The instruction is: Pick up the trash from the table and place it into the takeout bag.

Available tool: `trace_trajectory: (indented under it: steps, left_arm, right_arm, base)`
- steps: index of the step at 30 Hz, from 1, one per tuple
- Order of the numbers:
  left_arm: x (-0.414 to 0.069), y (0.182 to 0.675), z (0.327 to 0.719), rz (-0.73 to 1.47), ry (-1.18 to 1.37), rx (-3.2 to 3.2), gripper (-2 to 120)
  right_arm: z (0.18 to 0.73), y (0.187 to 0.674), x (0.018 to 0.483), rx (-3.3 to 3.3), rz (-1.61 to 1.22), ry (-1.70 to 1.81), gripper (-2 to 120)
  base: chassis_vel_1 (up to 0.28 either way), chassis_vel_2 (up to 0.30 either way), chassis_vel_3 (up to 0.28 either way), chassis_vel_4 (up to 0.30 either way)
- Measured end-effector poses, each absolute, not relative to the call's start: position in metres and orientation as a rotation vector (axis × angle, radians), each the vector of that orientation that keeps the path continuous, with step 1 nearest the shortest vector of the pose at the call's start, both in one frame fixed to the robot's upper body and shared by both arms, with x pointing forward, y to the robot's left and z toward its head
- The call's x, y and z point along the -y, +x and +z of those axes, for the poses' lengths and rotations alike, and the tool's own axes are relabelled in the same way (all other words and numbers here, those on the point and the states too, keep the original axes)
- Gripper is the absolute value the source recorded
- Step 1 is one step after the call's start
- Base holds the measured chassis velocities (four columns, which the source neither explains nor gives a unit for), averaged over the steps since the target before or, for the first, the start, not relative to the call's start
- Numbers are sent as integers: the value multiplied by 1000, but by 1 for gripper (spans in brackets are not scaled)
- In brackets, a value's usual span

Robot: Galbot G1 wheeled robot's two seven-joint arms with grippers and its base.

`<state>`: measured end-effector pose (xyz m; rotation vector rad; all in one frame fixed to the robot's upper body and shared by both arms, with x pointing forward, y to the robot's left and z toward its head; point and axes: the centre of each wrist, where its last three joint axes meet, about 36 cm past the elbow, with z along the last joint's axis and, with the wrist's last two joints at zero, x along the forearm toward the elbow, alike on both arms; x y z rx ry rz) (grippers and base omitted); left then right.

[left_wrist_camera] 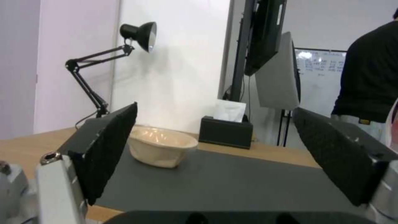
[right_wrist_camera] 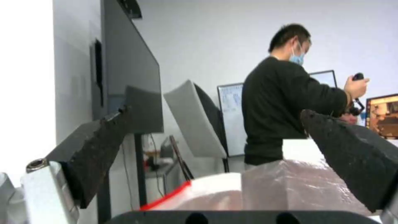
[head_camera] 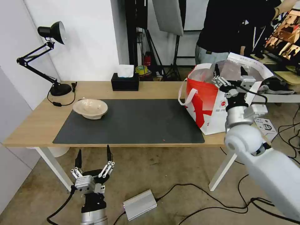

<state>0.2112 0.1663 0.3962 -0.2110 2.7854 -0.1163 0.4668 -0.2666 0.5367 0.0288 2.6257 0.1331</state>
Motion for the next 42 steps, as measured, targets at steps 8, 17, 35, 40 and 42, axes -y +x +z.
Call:
trace_trajectory:
  steps: [8, 17, 35, 40, 42]
  left_arm:
    - [-168, 212, 398, -122, -222, -2778, 100]
    - [-171, 212, 399, -122, -233, -2773, 100]
    - [-173, 211, 398, -115, -230, -2777, 100]
    - [-172, 211, 397, -116, -226, -2779, 100]
    - [-172, 211, 397, -116, -225, -2781, 100]
  right_arm:
    - [533, 426, 234, -2600, 158, -22, 100]
    - [493, 380, 218, -2674, 43, -38, 100]
    - [431, 304, 194, -2846, 3, -196, 100]
    - [423, 292, 197, -2882, -5, -253, 100]
    - [421, 286, 200, -2911, -27, -271, 100]
  base:
    - [0, 0, 0, 0]
    - [0, 0, 0, 0]
    - [0, 0, 0, 0]
    - [0, 0, 0, 0]
    - [0, 0, 0, 0]
